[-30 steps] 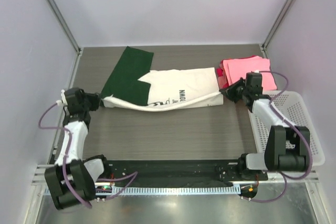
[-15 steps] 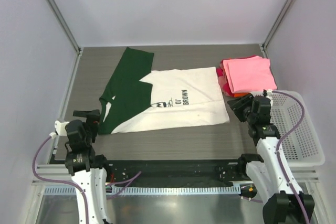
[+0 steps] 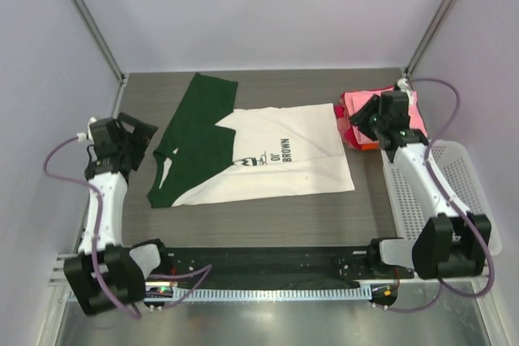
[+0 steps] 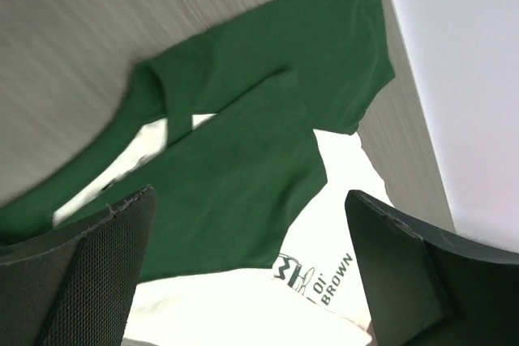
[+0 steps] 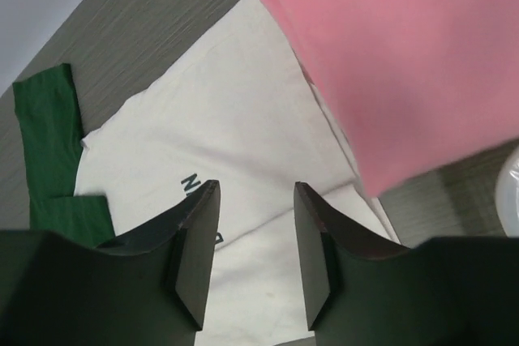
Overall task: Fold and stack the t-shirts
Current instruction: Fold the tshirt
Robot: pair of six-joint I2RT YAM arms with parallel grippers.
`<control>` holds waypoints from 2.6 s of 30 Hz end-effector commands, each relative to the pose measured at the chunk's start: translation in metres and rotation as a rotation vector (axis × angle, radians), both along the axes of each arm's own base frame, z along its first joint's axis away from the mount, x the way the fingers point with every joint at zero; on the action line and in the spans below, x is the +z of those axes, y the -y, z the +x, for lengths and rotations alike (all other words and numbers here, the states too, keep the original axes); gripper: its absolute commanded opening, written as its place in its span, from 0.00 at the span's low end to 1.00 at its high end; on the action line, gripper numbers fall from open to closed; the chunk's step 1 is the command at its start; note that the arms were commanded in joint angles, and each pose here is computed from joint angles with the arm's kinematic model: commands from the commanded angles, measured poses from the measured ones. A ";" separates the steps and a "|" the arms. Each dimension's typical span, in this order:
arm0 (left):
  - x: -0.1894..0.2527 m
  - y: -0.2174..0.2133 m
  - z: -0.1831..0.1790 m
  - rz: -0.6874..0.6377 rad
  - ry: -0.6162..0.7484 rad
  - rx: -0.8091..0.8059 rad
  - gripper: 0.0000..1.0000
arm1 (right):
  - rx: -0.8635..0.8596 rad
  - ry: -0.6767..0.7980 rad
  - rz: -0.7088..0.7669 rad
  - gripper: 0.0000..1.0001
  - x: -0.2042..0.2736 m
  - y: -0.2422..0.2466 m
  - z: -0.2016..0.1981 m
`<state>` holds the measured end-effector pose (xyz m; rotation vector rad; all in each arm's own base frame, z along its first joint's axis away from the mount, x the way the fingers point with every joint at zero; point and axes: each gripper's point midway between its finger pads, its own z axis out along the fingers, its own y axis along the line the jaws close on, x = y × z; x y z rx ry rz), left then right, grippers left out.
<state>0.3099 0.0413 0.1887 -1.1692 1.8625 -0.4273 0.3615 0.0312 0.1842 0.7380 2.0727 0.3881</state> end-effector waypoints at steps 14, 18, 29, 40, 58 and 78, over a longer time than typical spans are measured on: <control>0.018 0.031 0.264 0.020 0.124 -0.354 1.00 | 0.177 -0.159 -0.265 0.59 -0.049 -0.042 0.157; 0.011 0.031 0.314 0.060 0.150 -0.370 1.00 | 0.190 -0.187 -0.266 0.66 -0.072 -0.046 0.178; -0.103 0.051 0.376 0.030 0.038 -0.391 0.98 | 0.162 -0.278 -0.327 0.59 -0.131 -0.039 0.214; -0.139 0.080 0.390 0.077 0.039 -0.469 0.96 | 0.153 -0.334 -0.360 0.38 -0.167 -0.037 0.219; -0.137 0.089 0.415 0.030 0.194 -0.478 0.00 | 0.194 -0.296 -0.385 0.04 -0.144 -0.051 0.219; 0.014 0.094 0.369 0.250 0.546 -0.576 0.00 | 0.181 -0.272 -0.387 0.01 -0.087 -0.055 0.200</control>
